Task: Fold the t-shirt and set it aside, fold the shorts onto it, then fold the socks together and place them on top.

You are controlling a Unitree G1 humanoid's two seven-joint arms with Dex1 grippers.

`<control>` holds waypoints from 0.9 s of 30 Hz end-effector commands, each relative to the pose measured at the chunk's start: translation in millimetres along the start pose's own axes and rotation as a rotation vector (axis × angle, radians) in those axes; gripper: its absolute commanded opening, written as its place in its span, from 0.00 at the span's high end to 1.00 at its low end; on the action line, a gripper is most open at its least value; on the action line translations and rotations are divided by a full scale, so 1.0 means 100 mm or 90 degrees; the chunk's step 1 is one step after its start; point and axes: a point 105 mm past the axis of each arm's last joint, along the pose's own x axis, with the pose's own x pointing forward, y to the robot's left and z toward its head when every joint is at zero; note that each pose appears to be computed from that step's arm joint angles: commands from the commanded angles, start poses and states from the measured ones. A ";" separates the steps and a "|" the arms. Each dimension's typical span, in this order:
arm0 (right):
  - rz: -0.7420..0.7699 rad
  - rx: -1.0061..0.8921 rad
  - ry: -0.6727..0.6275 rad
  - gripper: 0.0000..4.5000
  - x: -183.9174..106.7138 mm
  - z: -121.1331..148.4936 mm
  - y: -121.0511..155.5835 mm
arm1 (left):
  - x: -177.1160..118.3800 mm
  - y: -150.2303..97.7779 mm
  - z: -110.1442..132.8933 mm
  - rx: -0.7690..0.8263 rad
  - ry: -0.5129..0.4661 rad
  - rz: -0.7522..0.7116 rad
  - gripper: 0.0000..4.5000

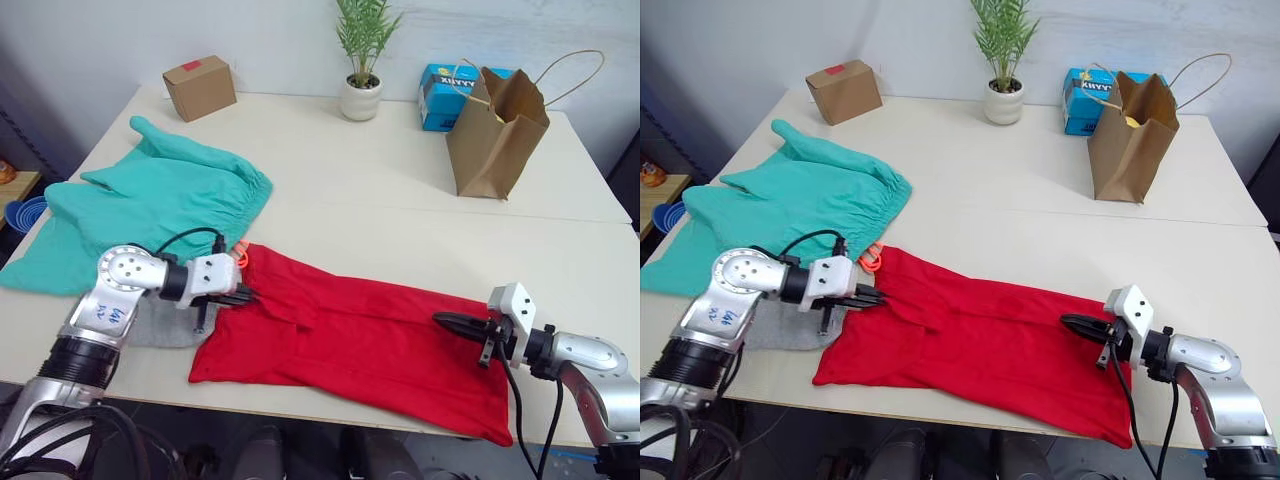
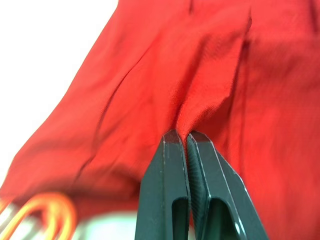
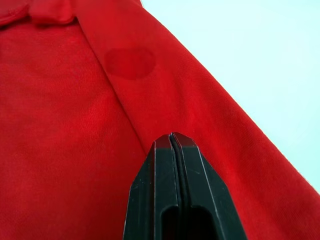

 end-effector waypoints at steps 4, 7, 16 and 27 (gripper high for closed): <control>0.019 -0.011 -0.015 1.00 0.04 0.08 0.06 | -0.14 0.05 0.04 0.000 -0.019 -0.006 0.99; 0.015 -0.013 -0.016 1.00 0.04 0.08 0.05 | -0.13 0.01 0.02 -0.007 -0.023 -0.015 0.99; 0.016 0.017 -0.016 1.00 0.02 0.09 0.04 | -0.06 -0.03 0.04 -0.057 -0.053 -0.011 0.79; 0.038 0.018 -0.045 0.35 -0.21 0.44 0.05 | -0.53 0.11 0.24 -0.217 -0.103 0.009 0.09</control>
